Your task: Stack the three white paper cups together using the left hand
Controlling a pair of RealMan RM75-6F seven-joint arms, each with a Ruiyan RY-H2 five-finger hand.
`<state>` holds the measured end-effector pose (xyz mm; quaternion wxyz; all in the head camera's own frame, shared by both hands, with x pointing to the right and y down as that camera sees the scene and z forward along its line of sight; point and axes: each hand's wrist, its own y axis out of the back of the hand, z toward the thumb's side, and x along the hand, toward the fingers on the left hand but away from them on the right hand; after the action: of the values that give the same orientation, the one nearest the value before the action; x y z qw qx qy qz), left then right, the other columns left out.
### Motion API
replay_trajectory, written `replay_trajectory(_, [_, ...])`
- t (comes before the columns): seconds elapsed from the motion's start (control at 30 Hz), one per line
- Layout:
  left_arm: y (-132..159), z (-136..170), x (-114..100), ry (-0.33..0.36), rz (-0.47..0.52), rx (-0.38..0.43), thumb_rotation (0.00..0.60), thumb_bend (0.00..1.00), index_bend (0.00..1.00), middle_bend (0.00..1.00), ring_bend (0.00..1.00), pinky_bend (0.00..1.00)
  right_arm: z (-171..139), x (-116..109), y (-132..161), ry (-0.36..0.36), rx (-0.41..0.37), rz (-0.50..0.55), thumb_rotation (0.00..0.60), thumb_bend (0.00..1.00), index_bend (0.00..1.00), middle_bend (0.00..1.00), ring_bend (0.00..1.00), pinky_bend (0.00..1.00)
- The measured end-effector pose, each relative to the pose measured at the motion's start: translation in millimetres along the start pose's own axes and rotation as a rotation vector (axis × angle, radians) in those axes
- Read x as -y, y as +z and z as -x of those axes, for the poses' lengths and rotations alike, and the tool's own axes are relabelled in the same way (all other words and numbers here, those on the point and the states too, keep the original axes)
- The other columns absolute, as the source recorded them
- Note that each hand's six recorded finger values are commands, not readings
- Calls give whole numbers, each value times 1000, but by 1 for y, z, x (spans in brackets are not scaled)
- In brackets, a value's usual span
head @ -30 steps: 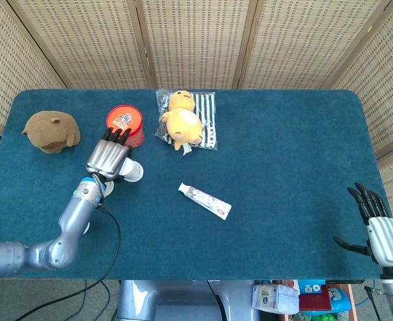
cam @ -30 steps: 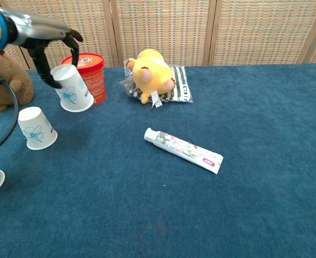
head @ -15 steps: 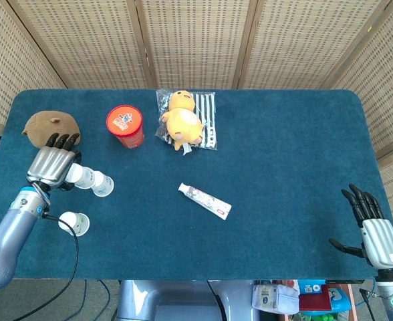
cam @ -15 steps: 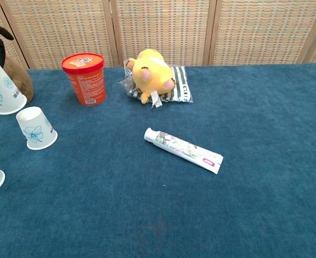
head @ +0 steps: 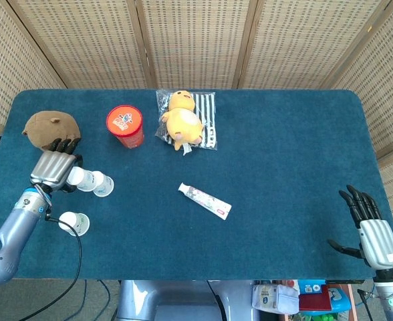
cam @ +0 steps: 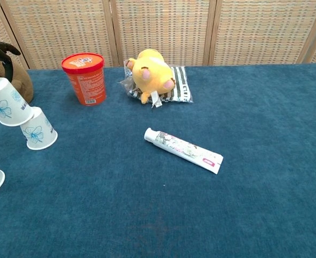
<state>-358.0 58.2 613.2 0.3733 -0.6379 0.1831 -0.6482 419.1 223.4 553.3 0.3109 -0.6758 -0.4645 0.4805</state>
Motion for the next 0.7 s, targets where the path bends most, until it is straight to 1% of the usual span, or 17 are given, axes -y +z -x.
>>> replay_trajectory(0.13, [8,-3,-3,21,12,14,600,234,460,0,0,0,0,-1,-1,-3,1,3,600,47,0,0,0,0])
replay_trajectory(0.3, [12,-4,-7,31,14,17,600,234,460,0,0,0,0,-1,-1,-3,-1,4,600,47,0,0,0,0])
replay_trajectory(0.57, [13,-3,-10,24,25,12,600,234,459,0,0,0,0,-1,0,-3,-2,3,600,48,0,0,0,0])
replay_trajectory(0.7, [11,-4,-7,1,19,2,600,234,460,0,0,0,-1,-1,1,-5,-4,3,600,47,0,0,0,0])
